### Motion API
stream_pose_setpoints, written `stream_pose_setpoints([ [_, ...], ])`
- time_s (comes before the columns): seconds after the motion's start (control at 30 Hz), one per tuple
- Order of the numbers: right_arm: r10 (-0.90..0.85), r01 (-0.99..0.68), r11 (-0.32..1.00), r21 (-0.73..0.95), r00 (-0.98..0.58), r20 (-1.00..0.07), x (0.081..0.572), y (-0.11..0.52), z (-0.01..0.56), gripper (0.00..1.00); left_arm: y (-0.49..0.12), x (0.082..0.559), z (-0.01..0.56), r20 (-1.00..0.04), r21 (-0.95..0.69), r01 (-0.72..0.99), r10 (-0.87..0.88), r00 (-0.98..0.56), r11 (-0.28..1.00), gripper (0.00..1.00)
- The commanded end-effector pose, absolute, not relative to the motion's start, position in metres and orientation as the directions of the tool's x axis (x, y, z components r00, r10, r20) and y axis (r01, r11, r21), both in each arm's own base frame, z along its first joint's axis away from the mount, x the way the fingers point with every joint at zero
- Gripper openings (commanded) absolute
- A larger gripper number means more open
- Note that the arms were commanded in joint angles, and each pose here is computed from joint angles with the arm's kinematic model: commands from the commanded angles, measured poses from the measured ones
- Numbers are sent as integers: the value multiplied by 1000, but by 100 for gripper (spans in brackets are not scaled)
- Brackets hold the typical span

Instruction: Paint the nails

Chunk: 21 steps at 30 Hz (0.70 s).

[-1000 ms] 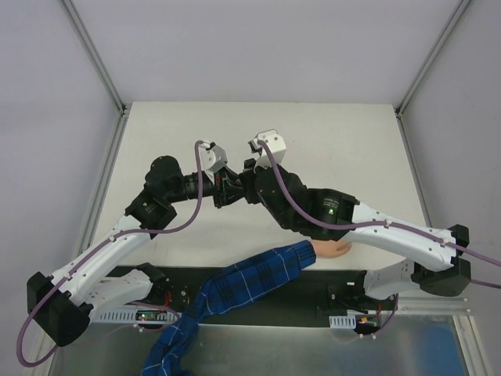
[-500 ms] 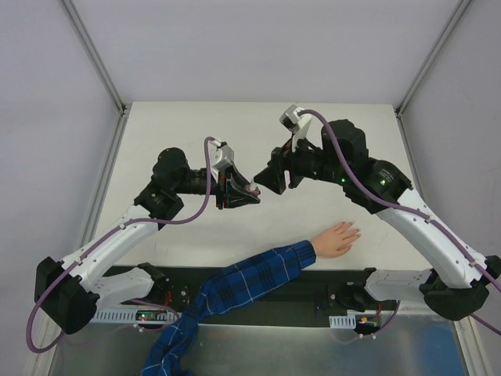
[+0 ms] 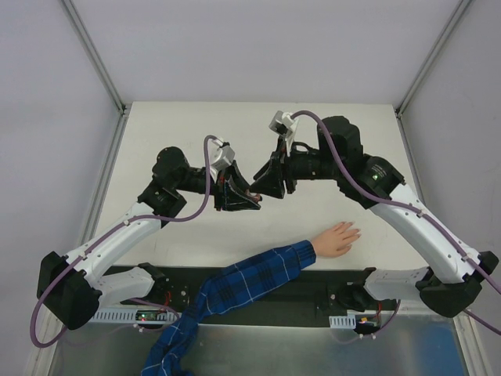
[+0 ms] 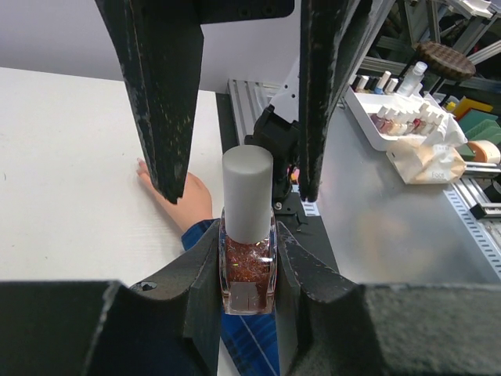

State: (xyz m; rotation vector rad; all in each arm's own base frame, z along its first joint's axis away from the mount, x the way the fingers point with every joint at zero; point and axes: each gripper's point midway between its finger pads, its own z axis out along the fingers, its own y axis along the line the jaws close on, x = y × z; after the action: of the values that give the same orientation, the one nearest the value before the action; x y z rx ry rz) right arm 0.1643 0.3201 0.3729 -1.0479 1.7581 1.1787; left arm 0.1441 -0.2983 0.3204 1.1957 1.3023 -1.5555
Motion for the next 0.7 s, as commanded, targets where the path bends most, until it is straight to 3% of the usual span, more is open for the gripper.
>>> stream_pose_setpoints([
  [0.0,-196,-930,159,332,-359,-913,160,329,378,42,-295,138,340,-981,-178,956,-29,-189,-232,0],
  [0.07,-195,-930,160,330,-358,-913,160,330,378,38,-295,139,341,-982,-175,958,-33,-188,-227,0],
  [0.17,-199,-926,178,334,-366,-909,162,329,373,24,-295,141,342,-983,-166,964,-43,-179,-205,0],
  [0.23,-202,-921,195,336,-373,-906,162,329,368,12,-296,149,340,-981,-181,971,-46,-190,-155,0],
  [0.27,-194,-917,208,340,-379,-905,163,330,366,1,-295,152,340,-985,-157,979,-54,-164,-127,0],
  [0.37,-187,-892,330,309,-382,-905,172,335,350,1,-293,174,332,-989,-145,989,-41,-144,25,0],
  [0.47,-134,-773,584,247,-392,-910,191,337,330,0,-283,203,326,-993,-115,966,-34,-110,231,0],
  [0.5,-55,-540,827,156,-355,-933,228,305,328,0,-280,208,325,-994,-107,957,-35,-102,269,0],
  [0.57,55,-245,960,137,-315,-948,224,277,323,0,-273,219,327,-996,-92,932,-48,-80,350,0],
  [0.67,120,-212,959,189,-302,-946,204,296,322,0,-269,219,328,-997,-74,926,-57,-57,371,0],
])
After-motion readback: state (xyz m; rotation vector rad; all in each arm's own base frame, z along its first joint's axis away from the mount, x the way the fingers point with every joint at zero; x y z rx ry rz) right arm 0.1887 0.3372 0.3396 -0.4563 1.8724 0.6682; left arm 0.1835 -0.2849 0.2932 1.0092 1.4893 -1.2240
